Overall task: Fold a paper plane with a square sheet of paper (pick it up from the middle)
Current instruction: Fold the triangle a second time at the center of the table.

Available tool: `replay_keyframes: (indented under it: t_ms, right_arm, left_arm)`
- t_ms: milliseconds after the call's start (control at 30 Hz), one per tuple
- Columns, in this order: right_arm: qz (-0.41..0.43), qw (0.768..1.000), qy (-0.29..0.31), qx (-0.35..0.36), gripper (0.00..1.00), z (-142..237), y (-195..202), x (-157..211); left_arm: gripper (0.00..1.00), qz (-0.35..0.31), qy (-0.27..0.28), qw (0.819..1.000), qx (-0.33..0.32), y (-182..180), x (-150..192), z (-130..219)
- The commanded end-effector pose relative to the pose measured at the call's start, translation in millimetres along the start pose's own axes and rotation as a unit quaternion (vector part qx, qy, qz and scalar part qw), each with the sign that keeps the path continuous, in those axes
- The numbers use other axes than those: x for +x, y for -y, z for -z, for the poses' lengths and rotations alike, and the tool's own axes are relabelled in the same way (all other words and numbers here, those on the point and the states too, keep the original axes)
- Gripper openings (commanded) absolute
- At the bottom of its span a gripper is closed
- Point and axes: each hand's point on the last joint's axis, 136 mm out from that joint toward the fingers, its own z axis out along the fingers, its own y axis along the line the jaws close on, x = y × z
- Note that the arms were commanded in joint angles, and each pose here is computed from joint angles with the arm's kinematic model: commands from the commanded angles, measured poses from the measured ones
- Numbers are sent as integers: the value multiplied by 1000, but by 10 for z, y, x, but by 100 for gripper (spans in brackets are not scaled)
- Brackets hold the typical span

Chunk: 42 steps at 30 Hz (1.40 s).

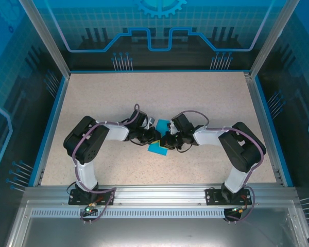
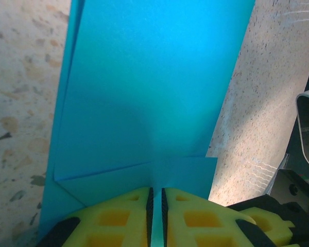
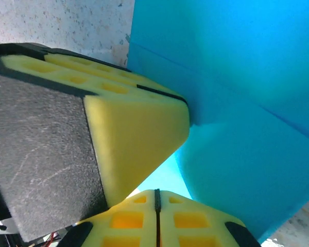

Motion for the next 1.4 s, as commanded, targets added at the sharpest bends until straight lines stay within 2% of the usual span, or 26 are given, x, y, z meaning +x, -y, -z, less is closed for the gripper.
replay_keyframes:
  t_ms: [0,267,533,800,1000,1367]
  right_arm:
    - [-6,999,-11,33,7,-103,80,5]
    - [-28,997,-29,65,7,-235,401,154]
    - [-6,998,-40,42,8,-37,256,312]
    - [-29,996,-59,53,9,-91,502,505]
    - [-12,998,-56,32,9,-18,358,501]
    - [-25,998,-55,35,9,17,476,598]
  left_arm:
    - [16,21,-10,999,-48,-334,101,-69]
    - [16,21,-12,999,-49,-325,94,-71]
    - [16,27,-14,998,-59,-373,85,-101]
    - [15,32,-15,997,-64,-410,96,-106]
    - [15,32,-17,997,-64,-417,105,-111]
    - [15,32,-17,997,-61,-409,105,-111]
